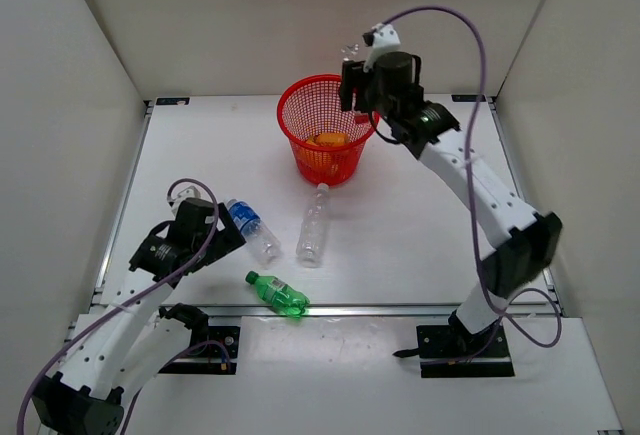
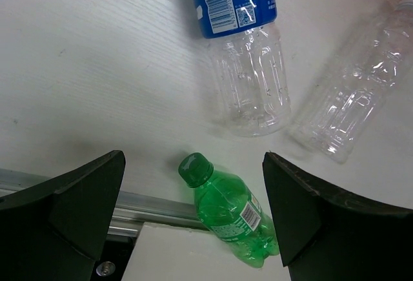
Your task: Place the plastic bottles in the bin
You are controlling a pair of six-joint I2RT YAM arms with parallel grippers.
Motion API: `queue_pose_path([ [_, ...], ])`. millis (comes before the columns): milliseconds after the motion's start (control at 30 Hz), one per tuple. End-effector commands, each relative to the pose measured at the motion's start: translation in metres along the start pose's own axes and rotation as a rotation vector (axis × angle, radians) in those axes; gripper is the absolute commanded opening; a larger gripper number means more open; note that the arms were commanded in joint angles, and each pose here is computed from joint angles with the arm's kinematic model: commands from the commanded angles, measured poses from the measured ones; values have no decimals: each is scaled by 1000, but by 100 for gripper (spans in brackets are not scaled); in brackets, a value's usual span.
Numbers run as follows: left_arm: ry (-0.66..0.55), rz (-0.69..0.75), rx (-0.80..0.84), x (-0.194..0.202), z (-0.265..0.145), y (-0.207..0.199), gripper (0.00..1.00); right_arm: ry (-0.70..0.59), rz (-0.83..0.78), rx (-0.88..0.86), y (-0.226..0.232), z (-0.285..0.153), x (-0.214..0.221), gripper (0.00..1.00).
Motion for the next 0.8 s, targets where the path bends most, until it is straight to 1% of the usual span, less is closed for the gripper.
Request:
queue_pose_path([
  [0, -9, -43, 24, 0, 0, -2, 99, -6, -103, -55, 11, 40, -3, 16],
  [33, -14, -49, 23, -1, 0, -2, 99, 4, -109, -43, 13, 53, 0, 18],
  [67, -18, -58, 30, -1, 1, -3, 98, 36, -118, -41, 18, 65, 11, 22],
  [100, -23, -58, 19, -3, 2, -1, 99, 21, -117, -45, 19, 69, 8, 28],
  [133, -24, -65, 23, -3, 2, -3, 98, 34, -117, -38, 19, 78, 15, 43],
  [167, -29, -74, 29, -4, 2, -5, 99, 46, -101, -30, 19, 84, 19, 50],
  [200, -21, -60, 14, -3, 4, -4, 99, 30, -93, -26, 18, 83, 13, 69],
  [233, -22, -65, 2, -3, 6, -4, 98, 26, -87, -34, 18, 86, 12, 82],
  [267, -29, -70, 5, -3, 7, -5, 98, 20, -88, -44, 19, 86, 10, 94],
  [300, -27, -63, -1, -3, 9, -4, 98, -7, -97, -45, 18, 81, -1, 98],
  [333, -20, -57, -1, -2, 13, -5, 99, -13, -105, -38, 17, 78, -6, 99],
  [400, -16, -44, 10, -3, 19, -8, 99, -34, -135, 2, 13, 63, -20, 99],
  [433, -8, -39, 8, -1, 23, -7, 99, -25, -136, 10, 11, 58, -20, 99],
  [500, -13, -33, 17, -4, 30, -14, 98, -23, -126, 17, 2, 36, -27, 99],
  [533, -10, -26, 14, -4, 33, -14, 99, 19, -126, 15, 0, 31, -14, 100],
  [600, -8, -16, 28, -7, 44, -24, 98, 77, -108, 33, -9, 7, 12, 99],
  [633, -15, -11, 57, -10, 46, -31, 99, 28, -77, 75, -19, -17, 2, 99],
  [667, -5, -3, 47, -9, 52, -31, 99, 99, -91, 86, -21, -18, 32, 99],
  [700, -7, -4, 51, -11, 58, -36, 99, 119, -73, 103, -26, -33, 47, 99],
  [733, -3, -3, 56, -10, 62, -38, 99, 111, -45, 123, -36, -49, 47, 99],
  [767, -15, -5, 44, -12, 70, -41, 99, 179, -35, 135, -45, -54, 68, 99],
])
Point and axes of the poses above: each gripper's point midway between its finger pads, its own z axis out along the fingers, its own y axis along the line the jaws close on, x = y × z, the point moved 8 cm from there along -z, back along the fingers, and after that the axes turned 14 degrees about -z, right-handed, at the moved point
